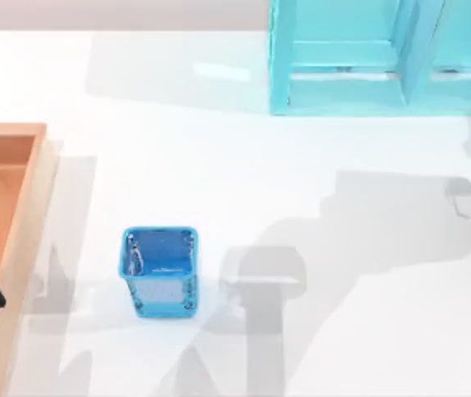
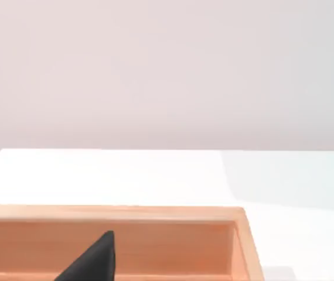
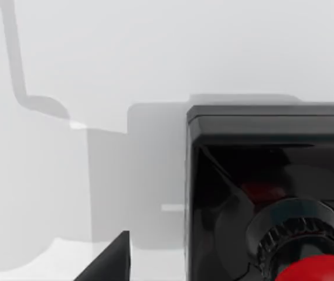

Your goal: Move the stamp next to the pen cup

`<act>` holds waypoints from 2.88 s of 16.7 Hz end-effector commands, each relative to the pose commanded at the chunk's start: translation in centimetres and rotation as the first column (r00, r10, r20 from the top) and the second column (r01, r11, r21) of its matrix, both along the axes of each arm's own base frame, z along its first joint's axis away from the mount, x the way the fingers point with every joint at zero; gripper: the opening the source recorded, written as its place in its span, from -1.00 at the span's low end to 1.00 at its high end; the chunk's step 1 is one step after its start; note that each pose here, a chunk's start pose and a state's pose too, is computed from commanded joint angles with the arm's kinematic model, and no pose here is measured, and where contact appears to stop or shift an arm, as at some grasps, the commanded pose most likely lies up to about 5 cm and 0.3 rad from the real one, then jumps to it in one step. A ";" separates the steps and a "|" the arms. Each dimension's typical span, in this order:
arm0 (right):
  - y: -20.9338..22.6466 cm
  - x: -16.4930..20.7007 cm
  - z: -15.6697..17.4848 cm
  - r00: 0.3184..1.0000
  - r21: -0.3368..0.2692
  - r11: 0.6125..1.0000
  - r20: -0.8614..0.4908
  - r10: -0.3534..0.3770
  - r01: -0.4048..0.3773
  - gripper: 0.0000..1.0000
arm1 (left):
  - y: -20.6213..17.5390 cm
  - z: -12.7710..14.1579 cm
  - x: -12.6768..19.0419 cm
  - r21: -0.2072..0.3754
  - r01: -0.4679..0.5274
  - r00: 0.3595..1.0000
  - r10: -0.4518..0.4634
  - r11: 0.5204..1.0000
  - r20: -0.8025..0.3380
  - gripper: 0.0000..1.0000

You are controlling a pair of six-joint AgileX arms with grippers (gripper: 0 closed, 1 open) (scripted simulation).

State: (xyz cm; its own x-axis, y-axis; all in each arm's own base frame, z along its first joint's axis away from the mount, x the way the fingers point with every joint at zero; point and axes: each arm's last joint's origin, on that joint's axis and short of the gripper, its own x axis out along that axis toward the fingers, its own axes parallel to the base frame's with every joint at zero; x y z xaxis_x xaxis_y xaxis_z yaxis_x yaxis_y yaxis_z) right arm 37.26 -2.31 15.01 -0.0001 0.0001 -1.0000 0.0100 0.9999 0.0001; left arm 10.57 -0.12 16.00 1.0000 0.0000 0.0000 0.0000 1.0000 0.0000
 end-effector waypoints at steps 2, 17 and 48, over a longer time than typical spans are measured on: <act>0.0 0.0 0.0 1.000 0.000 1.000 0.000 0.000 0.000 0.25 | 0.0 0.0 0.0 0.000 0.000 1.000 0.000 1.000 0.000 1.00; 0.0 0.0 0.0 1.000 0.000 1.000 0.000 0.000 0.000 -1.00 | 0.0 0.0 0.0 0.000 0.000 1.000 0.000 1.000 0.000 1.00; 23.3 -2.6 11.7 0.999 -0.017 1.000 0.037 0.003 -0.002 -1.00 | 0.0 0.0 0.0 0.000 0.000 1.000 0.000 1.000 0.000 1.00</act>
